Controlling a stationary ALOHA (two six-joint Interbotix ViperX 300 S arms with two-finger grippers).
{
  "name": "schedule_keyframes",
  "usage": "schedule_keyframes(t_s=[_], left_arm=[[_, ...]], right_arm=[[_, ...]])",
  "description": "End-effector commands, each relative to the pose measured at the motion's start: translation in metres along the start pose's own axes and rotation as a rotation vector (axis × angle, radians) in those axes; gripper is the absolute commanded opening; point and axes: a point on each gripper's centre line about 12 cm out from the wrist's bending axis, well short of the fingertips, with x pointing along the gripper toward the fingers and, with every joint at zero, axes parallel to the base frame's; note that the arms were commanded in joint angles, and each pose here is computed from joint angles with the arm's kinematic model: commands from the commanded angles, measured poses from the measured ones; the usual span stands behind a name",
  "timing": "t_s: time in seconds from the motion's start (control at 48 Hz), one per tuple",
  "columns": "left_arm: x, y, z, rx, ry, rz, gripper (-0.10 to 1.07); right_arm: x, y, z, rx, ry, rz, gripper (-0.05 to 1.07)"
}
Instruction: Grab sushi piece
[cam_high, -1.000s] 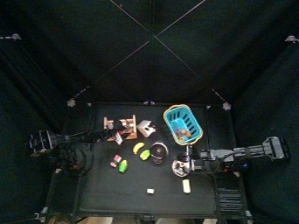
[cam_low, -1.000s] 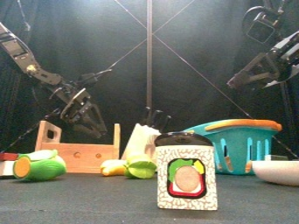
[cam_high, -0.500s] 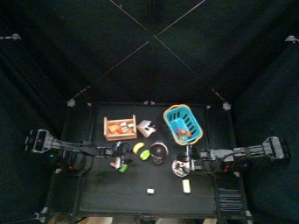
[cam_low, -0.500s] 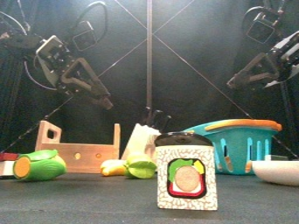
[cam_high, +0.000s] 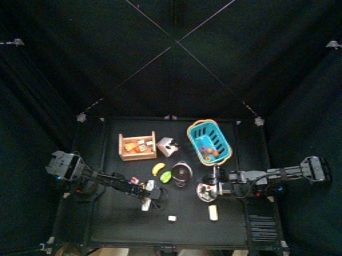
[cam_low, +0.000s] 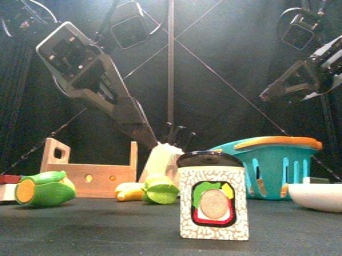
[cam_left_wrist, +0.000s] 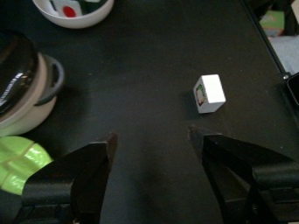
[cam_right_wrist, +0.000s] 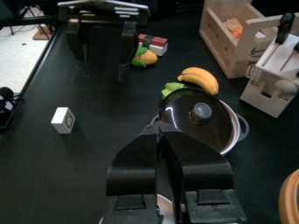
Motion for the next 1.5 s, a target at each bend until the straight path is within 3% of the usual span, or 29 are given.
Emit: schedule_keyframes(t_s=[0.0, 0.188, 0.375, 0.542, 0.896, 1.479], left_arm=[[0.006, -0.009, 0.018, 0.008, -0.026, -0.017, 0.98], [0.022, -0.028, 0.026, 0.034, -0.022, -0.051, 0.98], [0.032, -0.031, 0.024, 0.035, 0.046, -0.053, 0.98], [0.036, -0.039, 0.033, 0.047, 0.045, -0.067, 0.98], [0.063, -0.04, 0.029, 0.047, 0.089, -0.064, 0.98], [0.071, -0.041, 0.026, 0.051, 0.131, -0.064, 0.97]], right_arm=[[0.001, 0.0, 0.006, 0.007, -0.018, 0.001, 0.01], [0.0, 0.0, 0.005, 0.016, -0.015, -0.002, 0.01], [0.001, 0.0, 0.004, 0.019, -0.012, -0.003, 0.01], [0.002, 0.0, 0.003, 0.02, -0.008, -0.002, 0.01], [0.002, 0.0, 0.002, 0.02, -0.005, -0.002, 0.01], [0.005, 0.0, -0.001, 0.02, 0.014, -0.003, 0.01]])
